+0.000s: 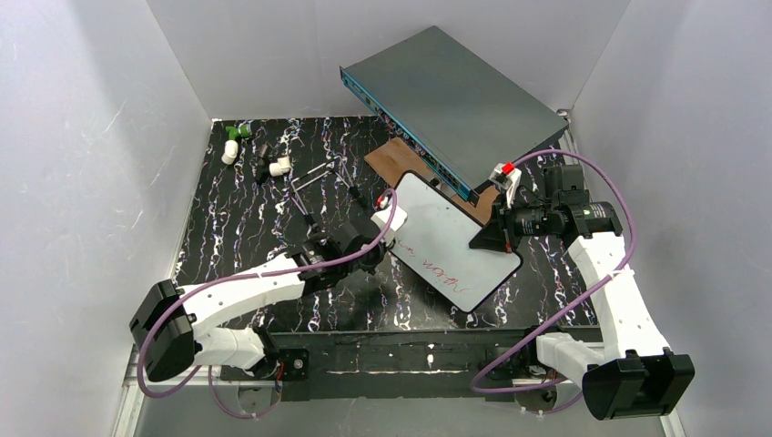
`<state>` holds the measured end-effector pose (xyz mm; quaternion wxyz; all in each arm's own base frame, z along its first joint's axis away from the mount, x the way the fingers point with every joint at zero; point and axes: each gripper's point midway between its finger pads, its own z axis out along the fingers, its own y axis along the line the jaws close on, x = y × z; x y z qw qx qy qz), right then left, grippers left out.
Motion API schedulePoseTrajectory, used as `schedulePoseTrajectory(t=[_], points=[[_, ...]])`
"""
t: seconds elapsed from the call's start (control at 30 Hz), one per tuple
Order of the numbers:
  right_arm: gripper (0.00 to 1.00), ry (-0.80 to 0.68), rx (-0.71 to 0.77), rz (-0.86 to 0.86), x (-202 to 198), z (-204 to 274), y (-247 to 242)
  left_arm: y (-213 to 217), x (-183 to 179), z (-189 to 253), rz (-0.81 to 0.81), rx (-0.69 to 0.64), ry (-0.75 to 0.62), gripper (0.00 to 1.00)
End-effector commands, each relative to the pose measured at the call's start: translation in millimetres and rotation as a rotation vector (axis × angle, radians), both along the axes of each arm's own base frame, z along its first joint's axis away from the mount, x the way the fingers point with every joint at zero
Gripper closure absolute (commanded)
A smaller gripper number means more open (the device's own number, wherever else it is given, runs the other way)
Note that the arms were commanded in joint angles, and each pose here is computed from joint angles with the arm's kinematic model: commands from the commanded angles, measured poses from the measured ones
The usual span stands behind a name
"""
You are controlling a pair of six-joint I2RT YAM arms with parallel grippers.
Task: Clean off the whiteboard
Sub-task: Erase the whiteboard using the whiteboard.
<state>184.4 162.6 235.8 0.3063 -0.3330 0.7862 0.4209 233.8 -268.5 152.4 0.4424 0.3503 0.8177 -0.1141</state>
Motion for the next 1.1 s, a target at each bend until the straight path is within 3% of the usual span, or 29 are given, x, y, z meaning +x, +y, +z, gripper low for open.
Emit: schedulePoseTrajectory(t=[0.0, 0.53, 0.9, 1.07], points=[[0.99, -0.033, 0.141, 0.105, -17.4, 27.7, 15.4, 18.4, -10.3, -34.5, 0.037, 0.050, 0.068, 1.00], [0.99, -0.027, 0.141, 0.103, -16.8, 27.7, 15.3, -15.2, 18.9, 39.6, -0.027, 0.001, -0.070, 1.00], [0.99, -0.023, 0.144, 0.106, -17.8, 26.4, 15.7, 1.7, -0.2, -22.3, 0.001, 0.045, 0.056, 1.00], [0.99, -0.017, 0.148, 0.108, -16.9, 26.4, 16.2, -0.9, 1.0, -19.8, -0.006, 0.041, 0.050, 1.00]])
